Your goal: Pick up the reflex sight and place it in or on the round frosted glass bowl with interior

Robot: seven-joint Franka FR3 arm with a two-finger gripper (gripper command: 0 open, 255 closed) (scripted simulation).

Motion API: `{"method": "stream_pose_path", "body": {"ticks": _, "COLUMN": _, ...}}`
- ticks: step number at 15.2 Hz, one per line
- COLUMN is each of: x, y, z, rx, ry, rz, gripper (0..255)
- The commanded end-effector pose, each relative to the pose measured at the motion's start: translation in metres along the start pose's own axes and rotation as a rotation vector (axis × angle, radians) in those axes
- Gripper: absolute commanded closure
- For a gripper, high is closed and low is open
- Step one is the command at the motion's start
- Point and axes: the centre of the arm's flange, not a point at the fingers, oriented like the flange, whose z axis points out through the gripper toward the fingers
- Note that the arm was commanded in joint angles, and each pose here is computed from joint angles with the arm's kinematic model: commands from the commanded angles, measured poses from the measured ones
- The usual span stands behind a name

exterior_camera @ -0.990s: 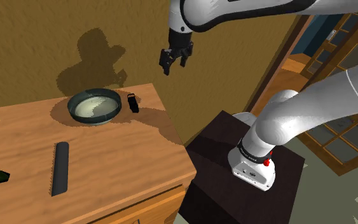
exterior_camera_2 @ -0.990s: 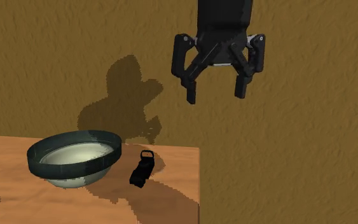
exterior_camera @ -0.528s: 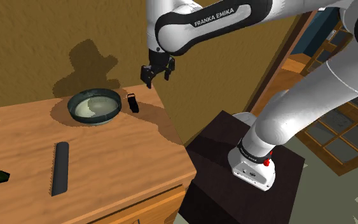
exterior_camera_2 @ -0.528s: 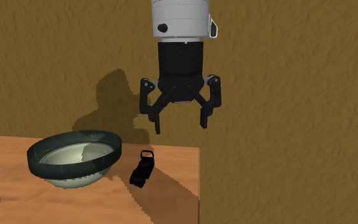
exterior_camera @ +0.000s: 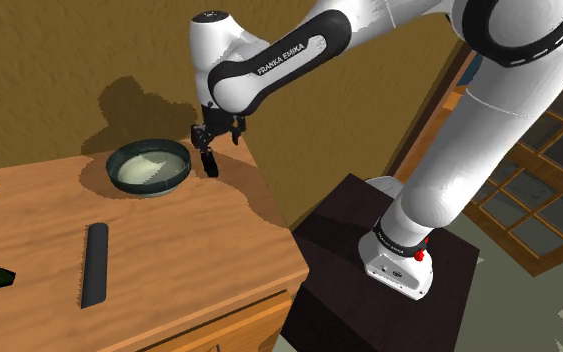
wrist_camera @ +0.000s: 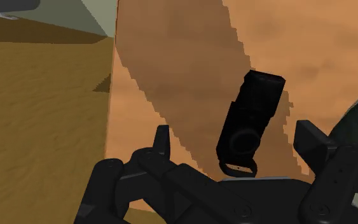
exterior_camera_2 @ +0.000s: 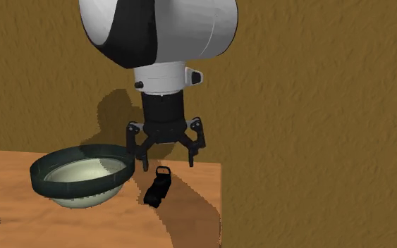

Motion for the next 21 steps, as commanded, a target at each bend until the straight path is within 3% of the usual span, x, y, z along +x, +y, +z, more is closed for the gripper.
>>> {"method": "stream_pose_path", "body": {"ticks": 1, "x": 0.009, "y": -0.017, "z": 0.020, "rx": -0.001, "ry": -0.004, "rz": 0.024, "gripper": 0}}
{"method": "stream_pose_path", "body": {"ticks": 11, "x": 0.021, "y": -0.032, "z": 0.079, "rx": -0.002, "ry": -0.007, "rz": 0.046, "gripper": 0}}
{"method": "stream_pose_path", "body": {"ticks": 19, "x": 0.021, "y": -0.032, "z": 0.079, "rx": -0.002, "ry": -0.007, "rz": 0.046, "gripper": 0}}
{"method": "stream_pose_path", "body": {"ticks": 20, "x": 0.021, "y": -0.032, "z": 0.079, "rx": -0.002, "ry": -0.007, "rz": 0.046, "gripper": 255}}
{"method": "stream_pose_path", "body": {"ticks": 21, "x": 0.021, "y": -0.032, "z": 0.079, "rx": -0.002, "ry": -0.007, "rz": 0.046, "gripper": 255}}
